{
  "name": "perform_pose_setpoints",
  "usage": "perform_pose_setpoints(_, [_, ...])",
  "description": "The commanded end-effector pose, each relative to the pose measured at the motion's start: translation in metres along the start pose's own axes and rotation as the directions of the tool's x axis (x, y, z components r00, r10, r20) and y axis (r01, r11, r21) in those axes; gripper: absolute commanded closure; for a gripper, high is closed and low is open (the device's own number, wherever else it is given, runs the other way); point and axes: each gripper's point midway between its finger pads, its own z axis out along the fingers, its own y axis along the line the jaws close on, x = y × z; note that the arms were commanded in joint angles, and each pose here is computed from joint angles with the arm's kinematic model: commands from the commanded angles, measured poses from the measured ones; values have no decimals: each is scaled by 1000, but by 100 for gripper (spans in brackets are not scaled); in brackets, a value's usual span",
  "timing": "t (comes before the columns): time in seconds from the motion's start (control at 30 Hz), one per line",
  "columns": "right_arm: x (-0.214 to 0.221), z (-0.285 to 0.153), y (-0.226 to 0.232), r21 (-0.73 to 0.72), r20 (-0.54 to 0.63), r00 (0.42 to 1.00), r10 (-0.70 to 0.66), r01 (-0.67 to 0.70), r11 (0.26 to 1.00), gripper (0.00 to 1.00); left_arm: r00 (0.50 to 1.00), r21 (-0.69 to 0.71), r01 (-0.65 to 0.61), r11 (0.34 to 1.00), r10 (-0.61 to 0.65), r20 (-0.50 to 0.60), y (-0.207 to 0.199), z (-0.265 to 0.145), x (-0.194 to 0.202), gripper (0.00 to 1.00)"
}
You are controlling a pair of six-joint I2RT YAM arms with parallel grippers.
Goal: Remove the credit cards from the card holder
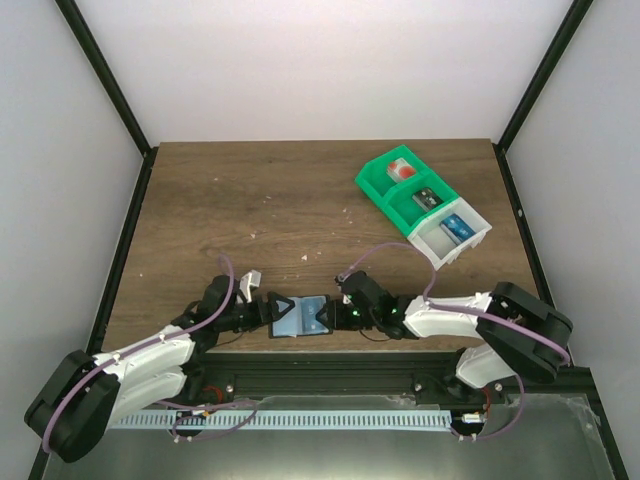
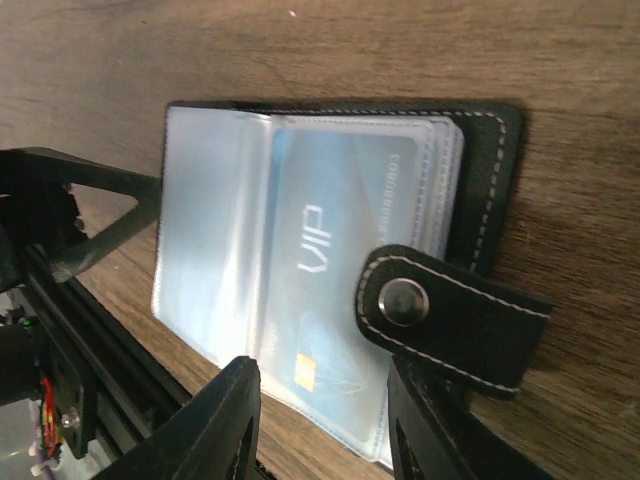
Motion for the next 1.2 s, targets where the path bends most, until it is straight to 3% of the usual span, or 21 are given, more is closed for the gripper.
perform_pose_setpoints(0.0, [-8,-5,16,-32,26,1000,2,-1,999,63,1000,-36,6,999,-6,-10,11,0,5,7])
perform_pose_setpoints(0.4, [-4,10,7,-11,-1,1000,12,-12,1000,63,1000,-42,11,999,-11,-11,13,-1,6,7])
perform_pose_setpoints(1.17, [-8,4,34,-129,0,1000,14,-14,992,63,1000,-38,6,999,-6,-17,14,-1,8,7])
